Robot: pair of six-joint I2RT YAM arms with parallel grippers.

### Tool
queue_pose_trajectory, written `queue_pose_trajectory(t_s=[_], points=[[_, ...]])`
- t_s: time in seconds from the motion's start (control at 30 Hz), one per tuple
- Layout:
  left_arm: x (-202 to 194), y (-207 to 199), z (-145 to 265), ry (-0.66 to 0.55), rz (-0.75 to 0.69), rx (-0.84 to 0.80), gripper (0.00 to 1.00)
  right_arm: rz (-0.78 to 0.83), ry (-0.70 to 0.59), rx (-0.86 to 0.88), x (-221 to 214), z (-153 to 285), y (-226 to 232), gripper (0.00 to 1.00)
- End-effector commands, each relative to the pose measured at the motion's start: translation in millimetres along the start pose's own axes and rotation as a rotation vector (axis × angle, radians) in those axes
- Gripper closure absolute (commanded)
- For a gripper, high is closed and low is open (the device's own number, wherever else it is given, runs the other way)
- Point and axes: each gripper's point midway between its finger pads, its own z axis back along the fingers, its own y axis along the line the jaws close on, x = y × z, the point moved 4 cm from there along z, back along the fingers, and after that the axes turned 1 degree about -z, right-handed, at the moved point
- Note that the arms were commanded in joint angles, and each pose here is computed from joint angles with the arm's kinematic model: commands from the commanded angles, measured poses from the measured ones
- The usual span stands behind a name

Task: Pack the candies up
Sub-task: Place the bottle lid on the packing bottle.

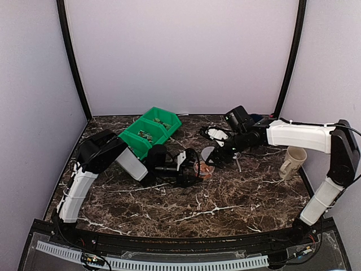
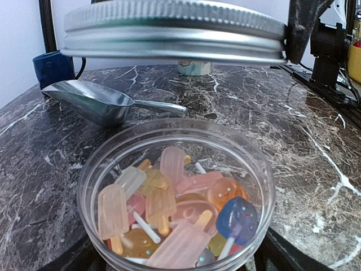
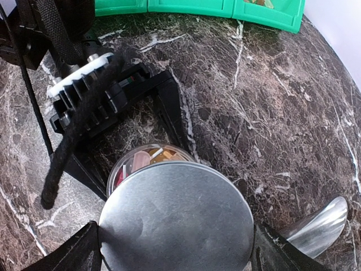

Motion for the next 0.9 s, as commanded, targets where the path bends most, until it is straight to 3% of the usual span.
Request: queue_pose_trajectory(t_s=[0.0,0.4,0.87], points=[[-146.0,-40.7,25.3,0.427,0.148,-0.021,0.11,0.058,-0.008,0.053,11.4,-2.6,7.6,0.13],[-147.5,-40.2,24.5,0.415,0.128,-0.017,0.13,0.118,0.004,0.164,0.5,-17.5,27.6,0.13],[-147.3,-40.8,23.5,0.406,0.122,-0.023,0.13,0.12,0.065,0.118,-9.6,-43.7,20.3,0.11]])
